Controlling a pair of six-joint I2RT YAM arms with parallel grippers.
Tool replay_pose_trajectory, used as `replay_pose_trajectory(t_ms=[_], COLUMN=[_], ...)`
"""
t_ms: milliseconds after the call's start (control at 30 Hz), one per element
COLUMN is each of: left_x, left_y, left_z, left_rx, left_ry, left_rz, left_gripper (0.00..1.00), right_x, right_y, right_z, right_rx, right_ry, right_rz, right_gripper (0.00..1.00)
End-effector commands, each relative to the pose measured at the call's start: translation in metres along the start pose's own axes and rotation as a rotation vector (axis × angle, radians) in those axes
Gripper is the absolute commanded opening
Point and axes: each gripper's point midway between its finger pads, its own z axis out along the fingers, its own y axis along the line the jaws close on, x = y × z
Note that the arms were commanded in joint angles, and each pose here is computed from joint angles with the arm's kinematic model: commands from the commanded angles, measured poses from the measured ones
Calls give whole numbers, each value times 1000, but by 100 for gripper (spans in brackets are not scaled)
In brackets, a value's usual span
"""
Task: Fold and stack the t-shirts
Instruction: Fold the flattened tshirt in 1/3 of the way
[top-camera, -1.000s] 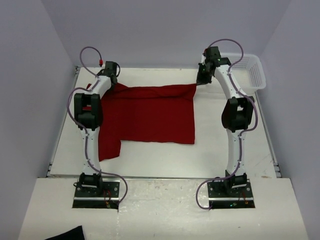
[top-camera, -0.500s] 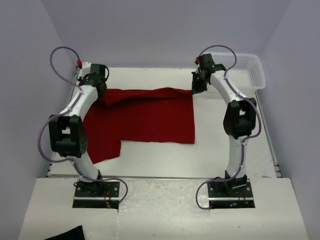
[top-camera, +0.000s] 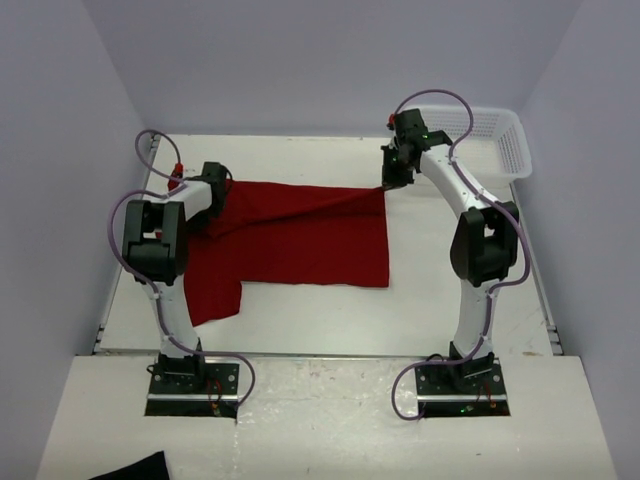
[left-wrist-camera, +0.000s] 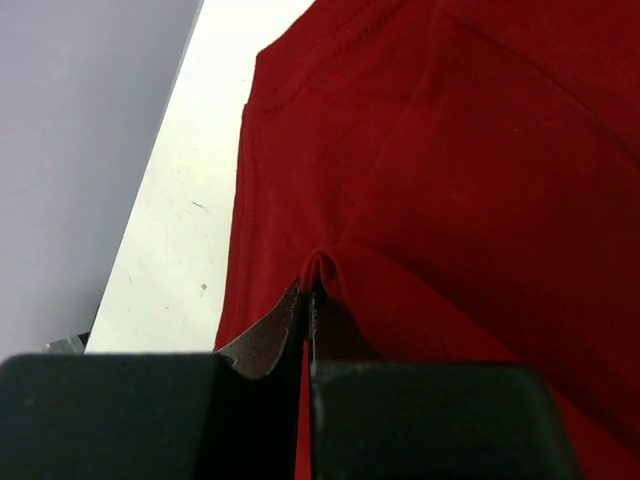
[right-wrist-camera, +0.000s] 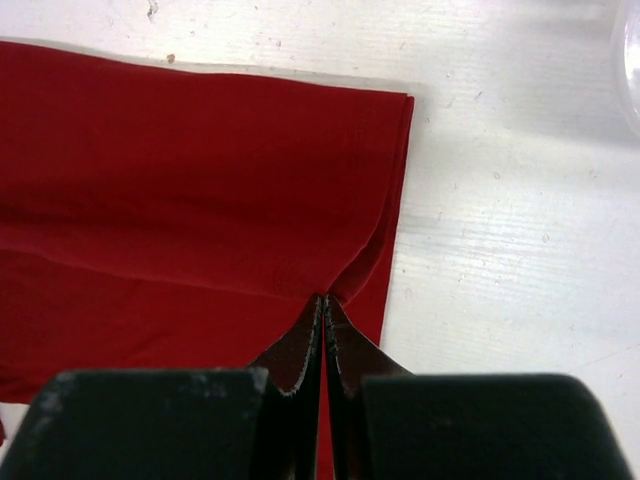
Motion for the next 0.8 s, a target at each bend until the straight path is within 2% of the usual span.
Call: replay_pose_trajectory(t_ms=[0, 200, 267, 300, 367, 400, 500, 533, 600, 700, 767], left_x=[-5, 2, 8, 10, 18, 16, 20, 27, 18, 3, -9], left_y=[8, 12, 15, 16, 22, 27, 40, 44, 57, 78, 89], left_z=[-2, 5, 7, 7, 5, 1, -11, -13, -29, -52, -65], left_rx=[-56, -125, -149, -157, -165, -162, -148, -146, -111, -73, -48], left_ry=[-34, -31, -31, -34, -34, -45, -53, -52, -83, -132, -167], left_rz=[-59, -82, -93, -129, -162, -222, -339, -352, -462, -585, -625], left_gripper=[0, 2, 15, 25, 30, 33, 52, 53, 57, 61, 64], right_x=[-14, -10, -10, -10, -10, -11, -9, -8, -3, 0, 0], right_y=[-1, 0, -3, -5, -4, -4, -2, -3, -1, 5, 10], right_z=[-8, 3, 7, 8, 8, 8, 6, 5, 0, -11, -18], right_rx=[25, 23, 36, 42, 46, 48, 43, 45, 46, 46, 39], right_ry=[-51, -34, -31, -30, -25, -25, -20, -18, -11, -38, -58], right_rz=[-24, -27, -25, -25, -28, -26, -30, -28, -35, -46, -51], right_gripper=[0, 0, 0, 0, 0, 0, 0, 0, 11, 46, 53])
